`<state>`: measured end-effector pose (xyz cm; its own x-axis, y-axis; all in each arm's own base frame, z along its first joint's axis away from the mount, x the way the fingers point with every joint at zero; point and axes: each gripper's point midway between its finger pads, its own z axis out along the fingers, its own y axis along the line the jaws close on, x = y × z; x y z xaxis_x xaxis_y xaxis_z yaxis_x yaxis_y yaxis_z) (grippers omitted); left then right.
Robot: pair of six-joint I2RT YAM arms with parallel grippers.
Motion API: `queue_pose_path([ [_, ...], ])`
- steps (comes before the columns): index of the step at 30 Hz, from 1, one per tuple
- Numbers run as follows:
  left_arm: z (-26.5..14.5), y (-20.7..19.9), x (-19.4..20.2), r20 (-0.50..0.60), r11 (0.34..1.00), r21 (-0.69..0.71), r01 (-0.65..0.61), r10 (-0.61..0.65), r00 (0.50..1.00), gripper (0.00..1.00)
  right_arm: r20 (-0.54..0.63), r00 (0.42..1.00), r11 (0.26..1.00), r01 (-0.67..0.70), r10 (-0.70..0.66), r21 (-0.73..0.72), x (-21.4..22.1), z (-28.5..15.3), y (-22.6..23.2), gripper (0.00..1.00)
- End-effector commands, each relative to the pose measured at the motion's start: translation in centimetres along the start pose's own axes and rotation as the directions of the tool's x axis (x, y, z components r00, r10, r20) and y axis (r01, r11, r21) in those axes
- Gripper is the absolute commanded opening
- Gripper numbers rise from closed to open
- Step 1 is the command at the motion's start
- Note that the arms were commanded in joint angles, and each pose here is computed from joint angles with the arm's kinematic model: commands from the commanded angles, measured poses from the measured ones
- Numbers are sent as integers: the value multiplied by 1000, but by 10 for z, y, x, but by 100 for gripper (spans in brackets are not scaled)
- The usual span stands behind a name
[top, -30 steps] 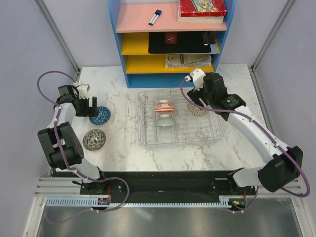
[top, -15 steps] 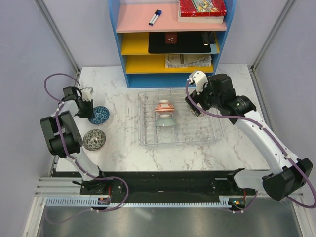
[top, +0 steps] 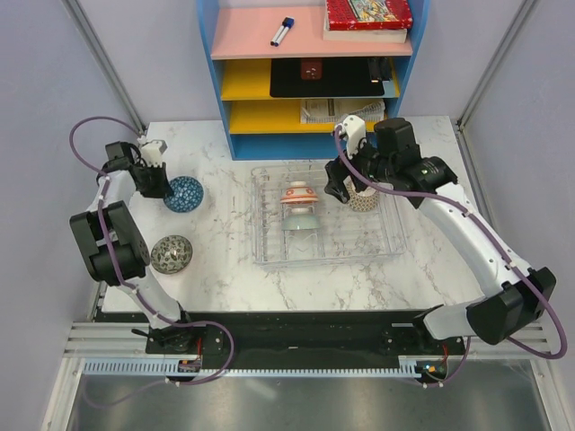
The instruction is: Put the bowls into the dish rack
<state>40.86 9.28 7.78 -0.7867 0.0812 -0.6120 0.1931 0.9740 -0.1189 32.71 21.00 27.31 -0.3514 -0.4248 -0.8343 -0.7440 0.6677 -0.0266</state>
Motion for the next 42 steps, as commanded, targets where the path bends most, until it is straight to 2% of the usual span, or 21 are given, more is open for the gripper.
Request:
queue_pose_path([
  [1,-45,-62,-73,238,958,242,-156,97,966,2,155,984,968,-52,92,-244,-58,-18,43,98],
  [3,-56,-88,-84,283,933,292,-209,124,951,2,162,979,945,-65,123,-322,-65,-17,55,98],
  [6,-80,-148,-97,370,863,364,-351,211,905,2,149,971,892,-104,187,-441,-72,-13,71,98],
  [8,-97,-194,-99,422,798,409,-443,265,867,2,96,961,860,-184,259,-477,-65,-1,76,98],
  [13,-132,-293,-91,526,615,488,-619,359,771,2,45,937,799,-269,346,-538,-52,23,80,98],
  [14,-140,-303,-90,547,592,485,-644,369,751,2,11,922,767,-316,388,-559,-50,26,82,98],
  [16,-153,-327,-89,581,538,491,-685,383,718,2,-10,912,707,-324,410,-629,-50,26,92,98],
  [19,-168,-345,-88,610,498,499,-709,380,695,2,-45,882,628,-369,470,-685,-48,27,98,97],
  [24,-180,-359,-86,636,481,483,-732,382,670,2,-32,852,544,-363,523,-756,-56,21,101,98],
  [26,-181,-362,-85,640,477,481,-736,383,666,2,-97,822,470,-413,561,-780,-53,16,107,97],
  [27,-180,-362,-85,639,479,477,-737,386,665,2,-39,832,475,-354,554,-806,-62,10,107,97],
  [28,-180,-364,-84,641,477,474,-740,390,662,2,-97,804,425,-407,586,-809,-57,8,110,96],
  [29,-179,-364,-85,643,479,467,-744,394,657,2,-97,803,414,-402,589,-817,-58,6,111,96],
  [42,-176,-369,-91,667,502,412,-760,402,627,2,-118,762,376,-441,637,-815,-53,10,106,97],
])
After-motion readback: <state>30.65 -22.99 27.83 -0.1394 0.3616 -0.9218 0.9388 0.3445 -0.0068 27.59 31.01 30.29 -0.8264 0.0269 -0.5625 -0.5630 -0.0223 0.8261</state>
